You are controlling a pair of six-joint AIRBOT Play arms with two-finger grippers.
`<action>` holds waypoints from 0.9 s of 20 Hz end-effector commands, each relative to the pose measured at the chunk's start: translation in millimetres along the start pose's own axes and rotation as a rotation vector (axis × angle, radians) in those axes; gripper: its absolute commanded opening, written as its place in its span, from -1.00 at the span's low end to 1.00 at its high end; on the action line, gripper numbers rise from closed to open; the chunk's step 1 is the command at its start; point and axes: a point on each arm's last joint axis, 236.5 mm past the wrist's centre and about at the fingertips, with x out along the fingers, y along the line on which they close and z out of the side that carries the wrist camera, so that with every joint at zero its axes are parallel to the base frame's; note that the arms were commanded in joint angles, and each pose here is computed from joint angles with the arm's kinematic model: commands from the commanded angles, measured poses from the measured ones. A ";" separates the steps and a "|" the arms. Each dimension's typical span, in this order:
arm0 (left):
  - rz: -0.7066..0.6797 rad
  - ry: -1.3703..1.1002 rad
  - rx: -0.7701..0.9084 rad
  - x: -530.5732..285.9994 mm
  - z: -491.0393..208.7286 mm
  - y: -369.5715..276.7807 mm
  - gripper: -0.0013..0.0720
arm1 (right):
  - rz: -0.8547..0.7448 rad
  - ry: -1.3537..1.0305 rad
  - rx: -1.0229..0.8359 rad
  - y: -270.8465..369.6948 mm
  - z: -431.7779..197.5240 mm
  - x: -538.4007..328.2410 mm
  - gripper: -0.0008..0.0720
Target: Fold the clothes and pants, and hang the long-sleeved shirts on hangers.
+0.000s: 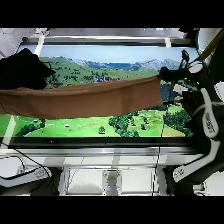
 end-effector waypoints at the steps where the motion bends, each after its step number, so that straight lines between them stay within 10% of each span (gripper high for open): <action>1: 0.016 -0.029 0.052 42.4 -0.7 -20.4 -0.93 | 0.004 -0.070 0.042 -7.6 30.1 55.0 -0.94; 15: -0.072 -0.092 0.013 68.8 2.9 -65.6 -0.92 | 0.071 -0.049 0.118 11.2 27.0 82.3 -0.94; 16: -0.076 -0.102 0.013 63.5 7.5 -67.8 -0.74 | 0.079 -0.038 0.112 14.3 27.9 78.7 -0.94; 18: -0.086 -0.134 0.012 43.6 24.0 -71.7 0.79 | 0.100 -0.001 0.083 22.0 32.8 62.7 -0.61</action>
